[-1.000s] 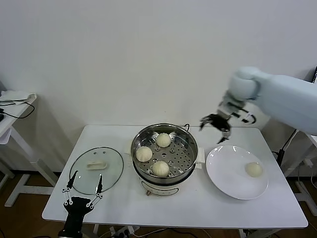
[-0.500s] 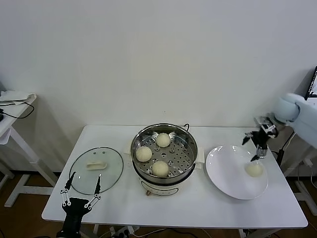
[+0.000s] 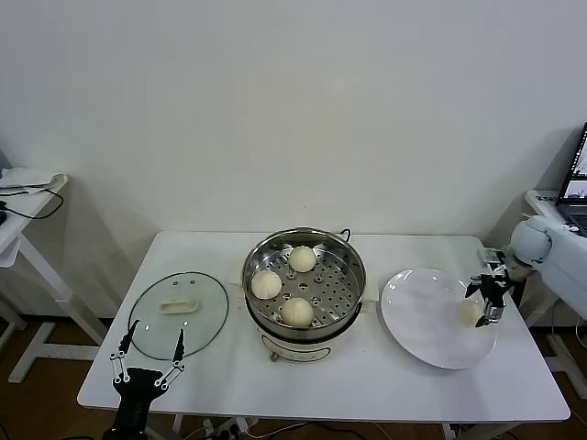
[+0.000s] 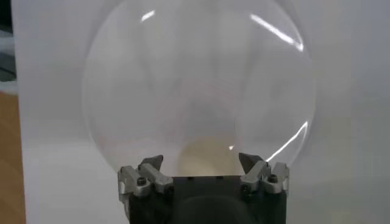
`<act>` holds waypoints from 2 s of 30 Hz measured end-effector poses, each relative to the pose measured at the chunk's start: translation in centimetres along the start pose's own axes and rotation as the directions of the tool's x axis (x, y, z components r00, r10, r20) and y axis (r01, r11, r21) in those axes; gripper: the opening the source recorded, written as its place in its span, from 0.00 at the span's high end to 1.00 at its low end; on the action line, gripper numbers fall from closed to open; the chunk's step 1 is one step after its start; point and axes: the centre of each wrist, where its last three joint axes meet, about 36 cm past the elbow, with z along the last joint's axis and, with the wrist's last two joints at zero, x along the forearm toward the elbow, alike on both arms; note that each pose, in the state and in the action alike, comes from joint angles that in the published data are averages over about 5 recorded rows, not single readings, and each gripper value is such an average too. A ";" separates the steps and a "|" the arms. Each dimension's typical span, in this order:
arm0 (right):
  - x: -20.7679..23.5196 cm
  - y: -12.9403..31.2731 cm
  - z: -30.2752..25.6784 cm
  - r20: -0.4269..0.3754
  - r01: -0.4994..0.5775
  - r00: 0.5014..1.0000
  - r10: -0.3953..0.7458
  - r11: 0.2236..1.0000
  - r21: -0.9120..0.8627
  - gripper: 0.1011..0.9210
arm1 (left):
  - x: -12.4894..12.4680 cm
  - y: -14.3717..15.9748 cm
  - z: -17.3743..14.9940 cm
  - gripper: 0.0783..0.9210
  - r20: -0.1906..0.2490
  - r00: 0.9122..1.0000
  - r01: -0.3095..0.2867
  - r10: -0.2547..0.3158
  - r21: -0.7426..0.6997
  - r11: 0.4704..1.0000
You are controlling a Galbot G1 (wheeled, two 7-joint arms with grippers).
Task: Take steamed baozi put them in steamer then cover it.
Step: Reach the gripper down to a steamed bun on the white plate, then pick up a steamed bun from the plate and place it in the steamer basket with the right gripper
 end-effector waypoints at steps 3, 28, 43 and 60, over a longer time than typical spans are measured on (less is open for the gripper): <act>-0.5 -0.1 0.2 -0.009 -0.005 1.000 0.004 1.000 -0.010 0.12 | 0.0 0.0 0.1 0.12 -0.003 1.000 -0.001 0.001 0.000 1.000; -1.1 -0.7 0.0 -0.024 -0.015 1.000 0.015 1.000 -0.021 0.31 | -0.2 0.1 -0.1 0.12 -0.001 1.000 0.006 -0.006 -0.001 1.000; 13.3 -4.5 -11.6 0.099 -0.023 0.995 0.004 0.981 0.191 0.30 | -0.6 -0.1 -0.4 0.12 0.019 1.000 -0.006 0.006 0.002 1.000; 18.5 -2.0 -31.7 0.161 -0.013 0.985 -0.063 0.902 0.431 0.31 | -1.1 0.2 -0.8 0.12 0.034 0.999 0.007 -0.007 -0.002 1.000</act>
